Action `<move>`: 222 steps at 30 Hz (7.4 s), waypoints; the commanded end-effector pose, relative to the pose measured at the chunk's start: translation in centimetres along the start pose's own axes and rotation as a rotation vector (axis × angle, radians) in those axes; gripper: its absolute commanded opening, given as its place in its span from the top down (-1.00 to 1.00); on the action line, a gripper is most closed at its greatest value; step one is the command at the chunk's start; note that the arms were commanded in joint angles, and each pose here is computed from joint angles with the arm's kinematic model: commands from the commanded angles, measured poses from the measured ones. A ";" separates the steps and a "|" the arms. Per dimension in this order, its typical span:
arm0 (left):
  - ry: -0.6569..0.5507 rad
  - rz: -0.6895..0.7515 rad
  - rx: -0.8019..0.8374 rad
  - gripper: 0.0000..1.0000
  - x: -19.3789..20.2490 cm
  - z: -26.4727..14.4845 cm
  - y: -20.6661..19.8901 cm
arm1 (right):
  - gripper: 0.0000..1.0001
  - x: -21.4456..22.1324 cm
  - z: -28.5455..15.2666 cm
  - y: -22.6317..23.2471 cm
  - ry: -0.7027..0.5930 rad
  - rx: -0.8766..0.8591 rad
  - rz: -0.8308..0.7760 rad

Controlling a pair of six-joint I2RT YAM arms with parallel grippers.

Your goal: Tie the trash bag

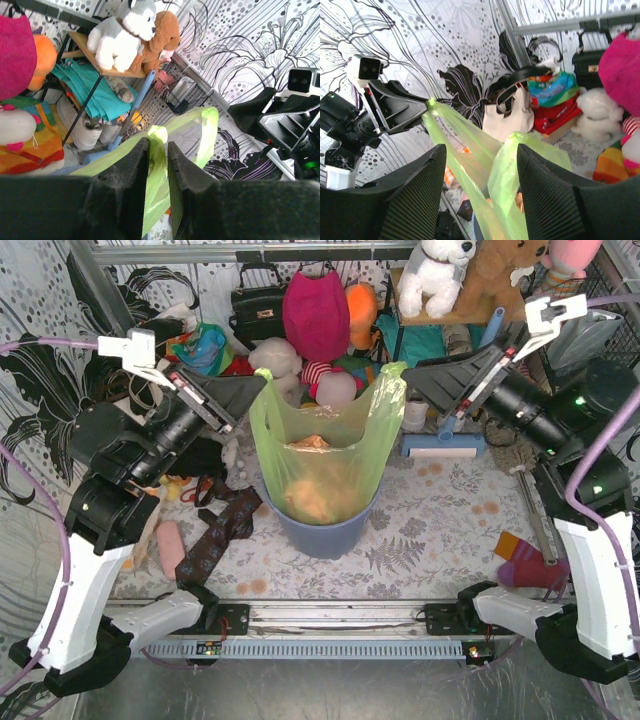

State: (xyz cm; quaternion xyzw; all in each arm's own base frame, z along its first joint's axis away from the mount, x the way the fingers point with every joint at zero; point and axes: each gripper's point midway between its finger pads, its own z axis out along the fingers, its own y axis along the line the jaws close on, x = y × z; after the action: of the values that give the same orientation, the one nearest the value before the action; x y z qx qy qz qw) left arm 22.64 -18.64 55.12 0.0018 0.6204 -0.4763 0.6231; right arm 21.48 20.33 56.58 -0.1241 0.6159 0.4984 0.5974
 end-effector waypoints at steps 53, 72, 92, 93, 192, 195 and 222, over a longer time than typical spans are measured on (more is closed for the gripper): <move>-0.095 0.077 -0.102 0.28 -1.1 -4.8 1.7 | -0.02 10.6 16.9 9.0 0.239 -0.211 -0.219; -0.074 0.274 0.169 -0.38 0.5 -5.2 -1.6 | 1.00 9.4 16.9 11.1 0.185 -0.310 -0.215; -0.234 0.687 0.463 -0.71 2.8 -7.2 -3.3 | 1.00 9.1 12.1 11.1 0.209 -0.320 -0.189; -0.248 0.699 0.466 -0.72 2.8 -7.5 -3.3 | 1.00 9.1 12.0 11.2 0.210 -0.326 -0.193; -0.073 0.605 0.583 0.89 10.5 -3.5 0.1 | 0.08 14.6 12.6 9.7 0.380 -0.317 -0.133; -0.084 0.601 0.558 0.82 10.2 -3.2 0.4 | 0.02 14.7 12.5 9.8 0.381 -0.322 -0.129; -0.064 0.540 0.491 0.28 11.9 -1.4 3.0 | 1.00 11.3 14.3 10.1 0.234 -0.271 -0.099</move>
State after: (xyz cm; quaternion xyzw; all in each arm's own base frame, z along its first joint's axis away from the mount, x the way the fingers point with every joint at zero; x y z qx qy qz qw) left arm 19.96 -23.25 44.00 0.3150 0.4472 -0.4298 0.7184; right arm 19.75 41.52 50.72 -0.3167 0.6370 0.5054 0.4884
